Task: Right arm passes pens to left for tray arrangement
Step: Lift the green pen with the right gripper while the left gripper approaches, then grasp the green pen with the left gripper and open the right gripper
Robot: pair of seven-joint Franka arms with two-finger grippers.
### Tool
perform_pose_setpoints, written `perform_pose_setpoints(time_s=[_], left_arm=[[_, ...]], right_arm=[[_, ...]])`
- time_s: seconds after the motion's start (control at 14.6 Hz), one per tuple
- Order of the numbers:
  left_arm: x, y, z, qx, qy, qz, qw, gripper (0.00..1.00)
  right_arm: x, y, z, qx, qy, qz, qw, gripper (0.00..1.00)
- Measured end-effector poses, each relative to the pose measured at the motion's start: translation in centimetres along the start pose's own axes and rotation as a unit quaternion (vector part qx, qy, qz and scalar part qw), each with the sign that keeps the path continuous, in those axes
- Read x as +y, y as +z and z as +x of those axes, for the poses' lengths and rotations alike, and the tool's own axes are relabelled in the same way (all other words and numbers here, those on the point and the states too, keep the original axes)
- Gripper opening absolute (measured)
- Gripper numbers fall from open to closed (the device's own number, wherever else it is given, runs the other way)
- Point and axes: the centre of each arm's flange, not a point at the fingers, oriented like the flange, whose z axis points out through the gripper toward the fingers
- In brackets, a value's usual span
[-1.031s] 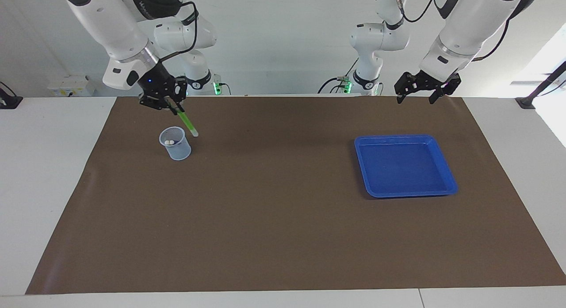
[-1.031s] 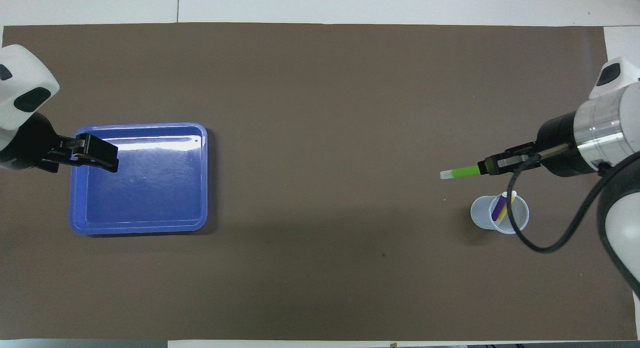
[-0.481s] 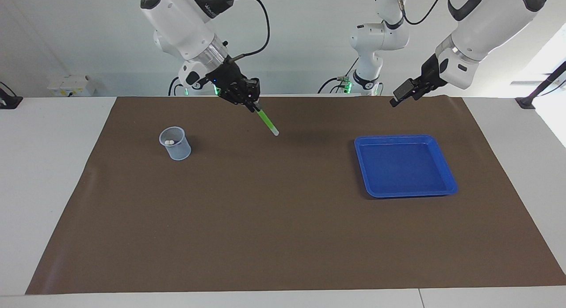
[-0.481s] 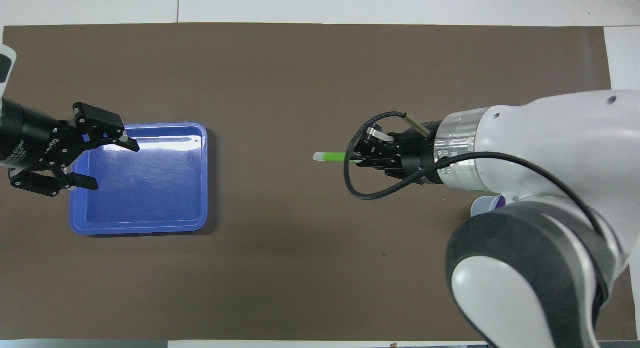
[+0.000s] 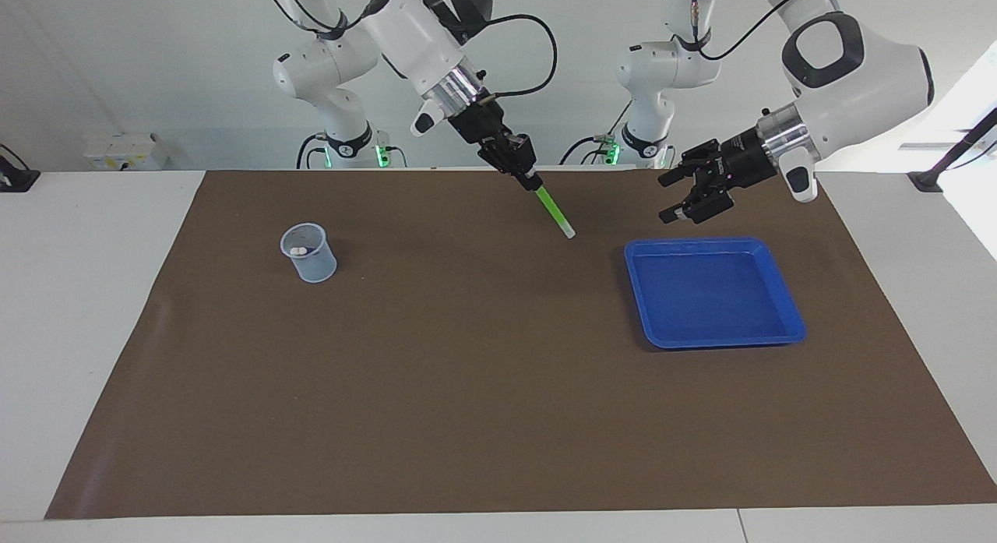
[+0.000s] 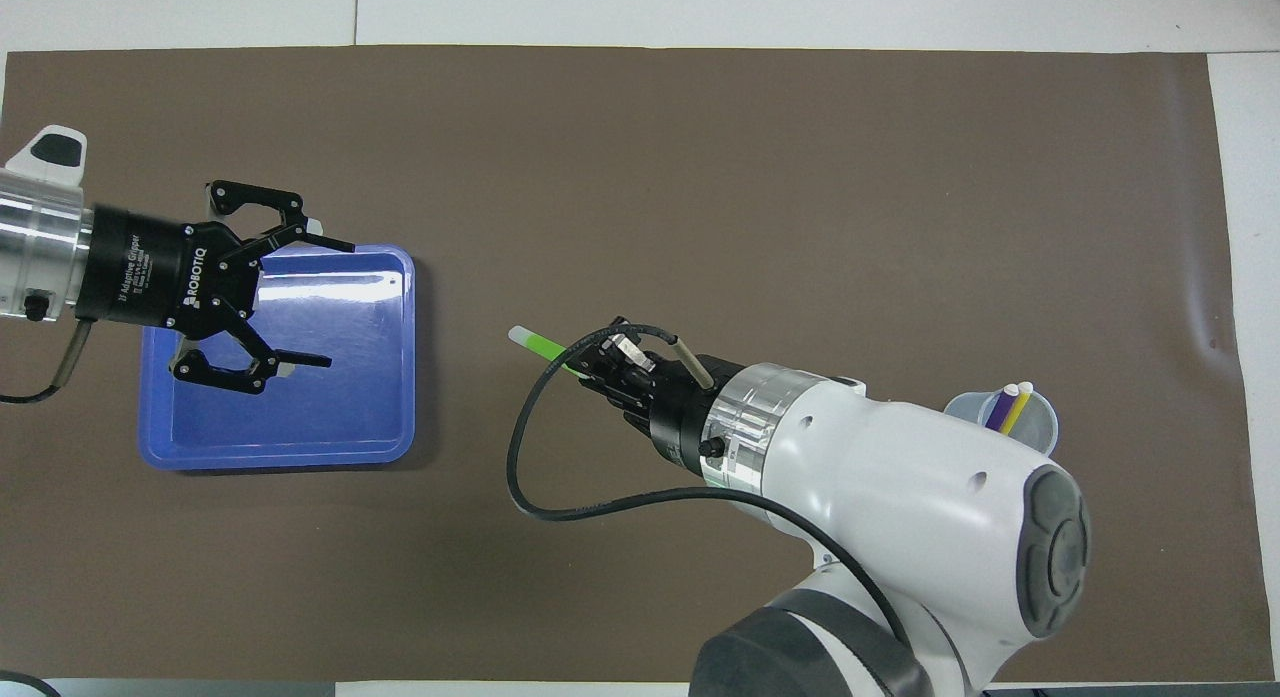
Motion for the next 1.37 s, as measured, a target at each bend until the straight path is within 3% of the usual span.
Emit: perform_pose_setpoints(time_s=[0.14, 0.27, 0.76, 1.1, 1.37], left_arm=[[-0.4, 1.2, 0.8, -0.020, -0.023, -0.007, 1.000, 0.92], [-0.8, 2.8, 0.7, -0.027, -0.031, -0.001, 0.999, 1.00], [-1.0, 8.5, -1.2, -0.082, -0.019, -0.018, 0.996, 1.00], [-1.1, 13.4, -4.5, -0.073, 0.003, -0.027, 0.997, 1.00], [-1.8, 15.0, -4.7, -0.069, 0.002, -0.020, 0.997, 0.96]], right_arm=[[-0.1, -0.3, 0.1, 0.000, 0.005, 0.003, 1.000, 0.18], [-0.1, -0.4, 0.1, 0.001, 0.006, 0.003, 1.000, 0.18], [0.2, -0.2, 0.2, 0.001, 0.007, 0.000, 1.000, 0.18], [0.5, -0.1, 0.2, 0.001, 0.007, -0.002, 1.000, 0.18], [0.6, -0.1, 0.3, 0.001, 0.008, -0.004, 1.000, 0.18]])
